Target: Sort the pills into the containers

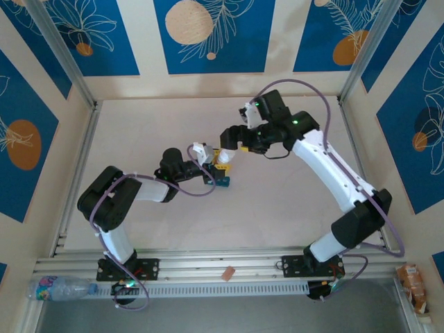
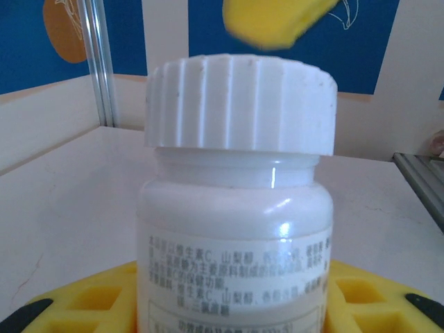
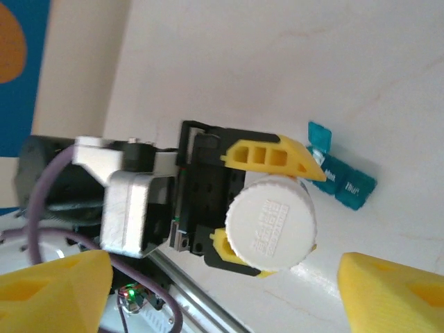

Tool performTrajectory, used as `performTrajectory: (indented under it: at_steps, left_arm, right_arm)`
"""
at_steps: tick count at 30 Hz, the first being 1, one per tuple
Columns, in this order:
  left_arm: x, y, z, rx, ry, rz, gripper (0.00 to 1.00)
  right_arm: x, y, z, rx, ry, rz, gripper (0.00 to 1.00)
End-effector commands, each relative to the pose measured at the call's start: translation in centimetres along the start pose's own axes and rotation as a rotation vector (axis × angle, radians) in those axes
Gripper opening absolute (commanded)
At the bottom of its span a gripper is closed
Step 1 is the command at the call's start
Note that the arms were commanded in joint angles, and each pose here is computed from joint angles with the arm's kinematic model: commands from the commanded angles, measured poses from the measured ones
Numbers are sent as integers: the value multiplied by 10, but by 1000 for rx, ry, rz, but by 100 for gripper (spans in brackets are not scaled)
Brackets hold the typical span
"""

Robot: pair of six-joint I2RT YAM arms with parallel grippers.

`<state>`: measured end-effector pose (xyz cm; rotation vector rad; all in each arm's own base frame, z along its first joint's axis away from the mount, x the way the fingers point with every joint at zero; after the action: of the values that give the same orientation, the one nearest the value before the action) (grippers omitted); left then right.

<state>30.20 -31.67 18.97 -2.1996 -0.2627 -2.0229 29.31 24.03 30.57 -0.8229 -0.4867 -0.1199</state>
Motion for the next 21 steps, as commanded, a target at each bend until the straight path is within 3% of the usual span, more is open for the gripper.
performTrajectory:
  at_steps: [1, 6, 14, 21]
  left_arm:
    - [17, 5, -10, -96, 7, -52, 0]
    - [24, 7, -14, -153, -41, -76, 0]
    - [28, 10, -15, -186, -80, -83, 0]
    - [28, 10, -15, -192, -86, -82, 0]
  right_arm:
    - [5, -19, 8, 49, -151, -66, 81]
    - [4, -21, -5, -15, -282, -57, 79]
    - [-2, -2, -12, -3, -294, 22, 81]
    - [-5, 12, -13, 11, -284, 67, 76]
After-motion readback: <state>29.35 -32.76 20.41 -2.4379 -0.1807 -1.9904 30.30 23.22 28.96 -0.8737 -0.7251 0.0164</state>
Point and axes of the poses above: each hand's point on the last joint's axis, 136 mm out from that joint toward the fingers, its own y axis out along the fingers, its own z axis along the line the jaws close on, x = y × z, the point moved 2 cm from there along -y, back along the fingers, and after that the axes turned 3 degrees about -y, right-handed, at the moved point
